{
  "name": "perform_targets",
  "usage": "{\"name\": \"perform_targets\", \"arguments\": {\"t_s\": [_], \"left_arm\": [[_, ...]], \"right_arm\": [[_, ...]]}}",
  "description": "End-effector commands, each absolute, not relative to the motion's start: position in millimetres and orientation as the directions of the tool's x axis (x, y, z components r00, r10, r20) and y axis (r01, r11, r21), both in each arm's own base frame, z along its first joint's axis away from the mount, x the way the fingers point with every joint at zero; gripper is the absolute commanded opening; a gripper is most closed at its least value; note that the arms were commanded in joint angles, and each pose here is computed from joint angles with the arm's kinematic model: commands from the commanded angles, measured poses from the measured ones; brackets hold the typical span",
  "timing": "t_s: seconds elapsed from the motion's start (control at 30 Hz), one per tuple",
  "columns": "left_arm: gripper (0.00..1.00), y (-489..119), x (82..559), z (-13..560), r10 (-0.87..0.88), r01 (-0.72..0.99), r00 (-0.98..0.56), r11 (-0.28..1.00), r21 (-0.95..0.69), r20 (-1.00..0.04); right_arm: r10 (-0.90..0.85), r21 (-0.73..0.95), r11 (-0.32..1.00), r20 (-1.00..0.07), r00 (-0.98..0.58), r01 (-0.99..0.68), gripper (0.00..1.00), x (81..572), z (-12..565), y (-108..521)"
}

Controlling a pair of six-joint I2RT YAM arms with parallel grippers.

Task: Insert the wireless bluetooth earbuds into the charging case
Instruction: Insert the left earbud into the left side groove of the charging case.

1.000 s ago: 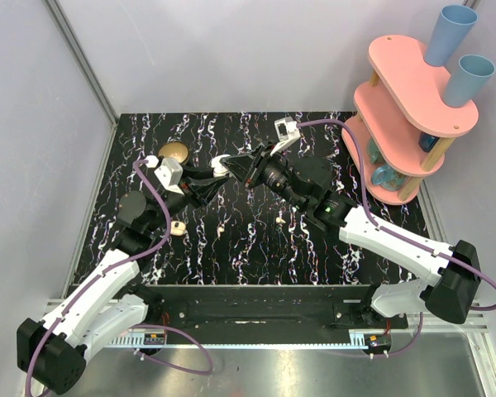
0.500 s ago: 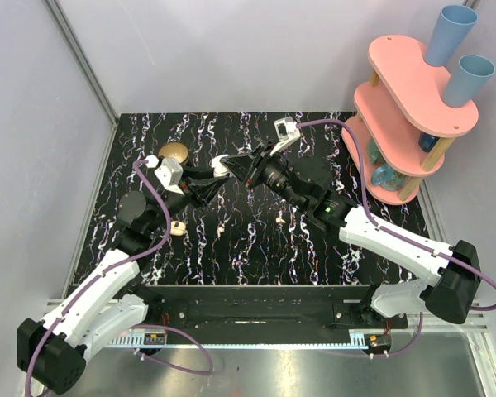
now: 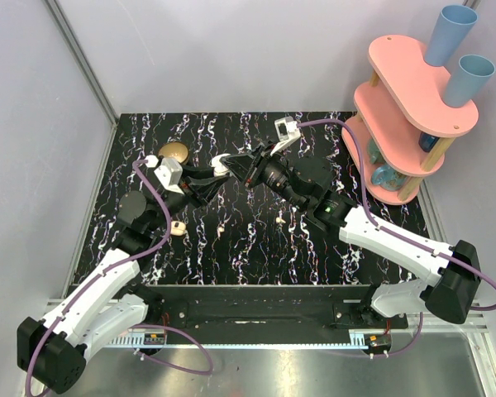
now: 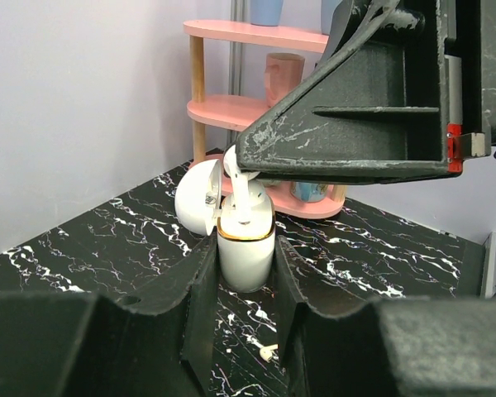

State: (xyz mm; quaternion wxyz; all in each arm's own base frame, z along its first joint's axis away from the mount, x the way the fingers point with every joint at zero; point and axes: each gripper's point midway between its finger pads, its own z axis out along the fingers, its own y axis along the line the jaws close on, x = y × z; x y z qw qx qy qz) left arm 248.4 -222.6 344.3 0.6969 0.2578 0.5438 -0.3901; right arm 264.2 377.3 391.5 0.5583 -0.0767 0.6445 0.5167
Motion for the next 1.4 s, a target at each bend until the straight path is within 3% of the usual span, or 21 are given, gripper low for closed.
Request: {"name": "perform_targets", "arguments": {"t_s": [0.0,0.37,1.37], "left_arm": [[0.00,-221,246,373,-0.319,0.826,0.182,0.563,-0.032,-0.930],[0.00,-219,248,368,-0.315,0.817,0.174,0.575,-0.042,-0.933],[0.00,-222,251,367,-0.316,0.816,0.165,0.577,-0.051,-0.934]], "right_arm": [[0.539,0.580,0.398,-0.775,-0.331,-0.710,0.00,256,426,374],[0.574,0.563,0.426,-0.773,-0.270,-0.708,0.00,258,442,359],[0.524,0.578,0.408,-0.782,-0.338,-0.707,0.00,261,420,382]]}}
